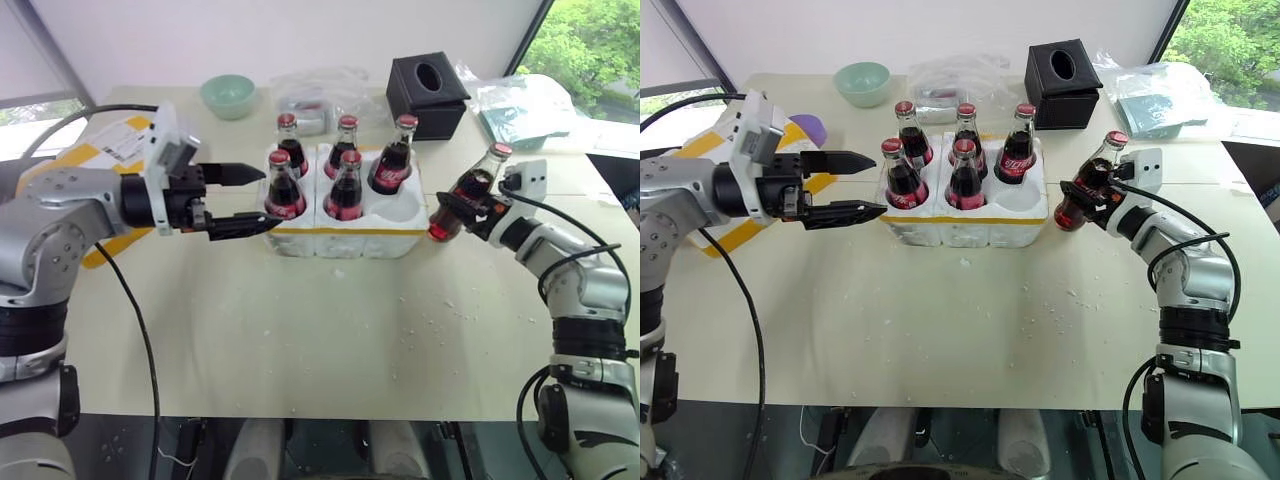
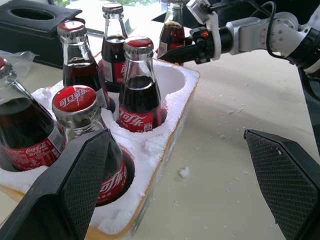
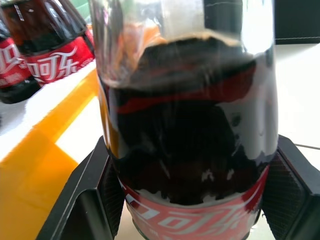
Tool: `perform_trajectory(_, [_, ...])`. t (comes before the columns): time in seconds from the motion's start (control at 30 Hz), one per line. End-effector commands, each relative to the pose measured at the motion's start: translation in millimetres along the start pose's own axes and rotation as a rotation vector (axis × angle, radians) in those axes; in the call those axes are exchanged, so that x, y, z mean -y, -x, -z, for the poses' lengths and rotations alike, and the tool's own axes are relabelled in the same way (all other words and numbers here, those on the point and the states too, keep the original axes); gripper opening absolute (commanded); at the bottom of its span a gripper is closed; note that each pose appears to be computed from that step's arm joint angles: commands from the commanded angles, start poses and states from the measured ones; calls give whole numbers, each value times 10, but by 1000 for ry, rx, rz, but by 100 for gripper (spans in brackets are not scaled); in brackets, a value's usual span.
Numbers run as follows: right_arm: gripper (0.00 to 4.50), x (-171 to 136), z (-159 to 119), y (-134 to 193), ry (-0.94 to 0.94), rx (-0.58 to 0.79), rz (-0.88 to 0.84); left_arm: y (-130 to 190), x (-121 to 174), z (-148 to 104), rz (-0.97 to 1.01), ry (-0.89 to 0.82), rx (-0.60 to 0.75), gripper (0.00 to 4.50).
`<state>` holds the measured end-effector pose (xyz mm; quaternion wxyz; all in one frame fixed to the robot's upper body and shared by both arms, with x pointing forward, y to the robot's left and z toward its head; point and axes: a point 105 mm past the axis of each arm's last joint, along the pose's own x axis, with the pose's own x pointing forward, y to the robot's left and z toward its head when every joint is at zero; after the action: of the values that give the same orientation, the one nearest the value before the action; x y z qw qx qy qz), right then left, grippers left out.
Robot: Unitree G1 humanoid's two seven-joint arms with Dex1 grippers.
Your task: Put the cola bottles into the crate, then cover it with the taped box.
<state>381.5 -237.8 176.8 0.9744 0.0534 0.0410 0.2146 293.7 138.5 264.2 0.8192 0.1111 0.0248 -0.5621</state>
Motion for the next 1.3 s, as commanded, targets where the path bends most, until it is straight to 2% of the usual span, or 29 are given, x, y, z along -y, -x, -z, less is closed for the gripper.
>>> perform_trajectory(0.03, [285, -194, -689, 155, 109, 190, -105, 57, 27, -114, -14, -44, 22, 450])
perform_trajectory(0.23, [285, -647, -1265, 273, 120, 340, -339, 37, 33, -99, -8, -39, 26, 450])
perform_trajectory(0.33, [285, -860, -1341, 269, 121, 352, -428, 29, 34, -100, -6, -37, 29, 450])
perform_trajectory(0.53, [285, -1097, -1067, 117, 168, 259, -498, 30, 43, -95, -8, -36, 32, 450])
perform_trajectory(0.73, [285, -1121, -829, 6, 226, 175, -495, 53, 48, -117, -15, -38, 36, 450])
perform_trajectory(0.9, [285, -1143, -520, -119, 318, 65, -499, 54, 49, -126, -19, -39, 40, 450])
perform_trajectory(1.27, [285, -1144, -130, -324, 336, -88, -536, 46, 36, -141, -20, -48, 43, 450])
perform_trajectory(1.3, [335, -1134, -85, -341, 325, -107, -536, 45, 36, -142, -20, -49, 44, 450])
